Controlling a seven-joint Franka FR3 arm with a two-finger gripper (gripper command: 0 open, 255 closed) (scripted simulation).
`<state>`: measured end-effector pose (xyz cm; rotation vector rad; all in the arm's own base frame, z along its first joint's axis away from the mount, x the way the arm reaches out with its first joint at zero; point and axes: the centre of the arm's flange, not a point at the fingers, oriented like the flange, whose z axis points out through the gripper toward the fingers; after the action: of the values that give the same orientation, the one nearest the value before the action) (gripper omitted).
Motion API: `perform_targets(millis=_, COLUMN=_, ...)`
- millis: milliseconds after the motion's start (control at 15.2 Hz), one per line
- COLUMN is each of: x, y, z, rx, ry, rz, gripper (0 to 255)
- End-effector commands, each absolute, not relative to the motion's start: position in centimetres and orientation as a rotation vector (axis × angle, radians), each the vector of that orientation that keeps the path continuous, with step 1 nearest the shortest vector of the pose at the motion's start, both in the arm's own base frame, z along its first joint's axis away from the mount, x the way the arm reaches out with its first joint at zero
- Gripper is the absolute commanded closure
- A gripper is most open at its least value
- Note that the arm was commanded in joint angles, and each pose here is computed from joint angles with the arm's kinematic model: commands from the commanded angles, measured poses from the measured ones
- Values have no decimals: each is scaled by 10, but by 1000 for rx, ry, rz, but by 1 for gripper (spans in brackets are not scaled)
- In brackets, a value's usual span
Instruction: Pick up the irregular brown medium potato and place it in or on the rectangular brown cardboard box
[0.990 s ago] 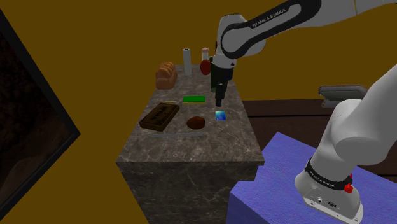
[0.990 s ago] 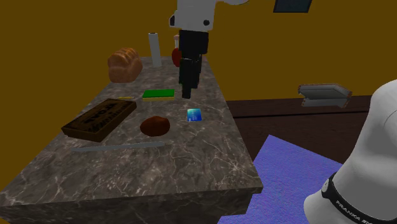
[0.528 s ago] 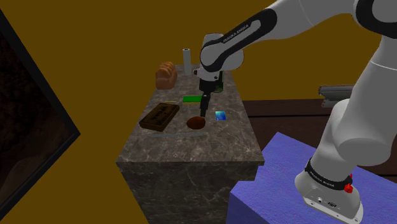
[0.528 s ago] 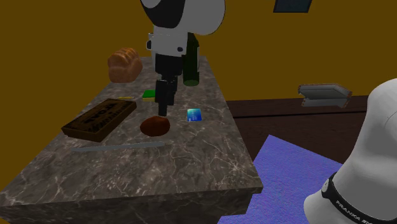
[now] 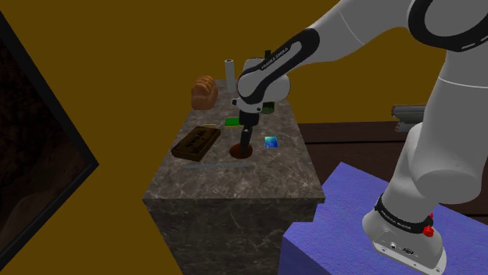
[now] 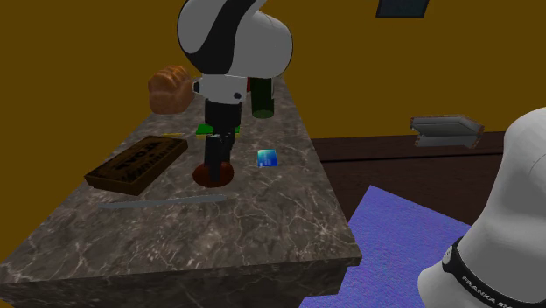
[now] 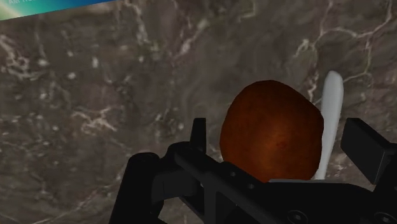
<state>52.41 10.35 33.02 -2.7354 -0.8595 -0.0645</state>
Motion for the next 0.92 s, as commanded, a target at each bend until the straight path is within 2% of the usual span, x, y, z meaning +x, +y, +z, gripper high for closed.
perform_targets(millis=0, x=523, y=105, z=322, rx=-2735, ry=-859, rz=-65, gripper=0)
perform_targets(millis=528, x=523, y=105, z=322, rx=-2735, ry=-859, rz=-65, gripper=0)
perform_targets(millis=594, x=523, y=105, z=322, rx=-2735, ry=-859, rz=-65, gripper=255)
perform_targets(millis=858, x=523, y=105, z=322, rx=-2735, ry=-859, rz=-65, gripper=255)
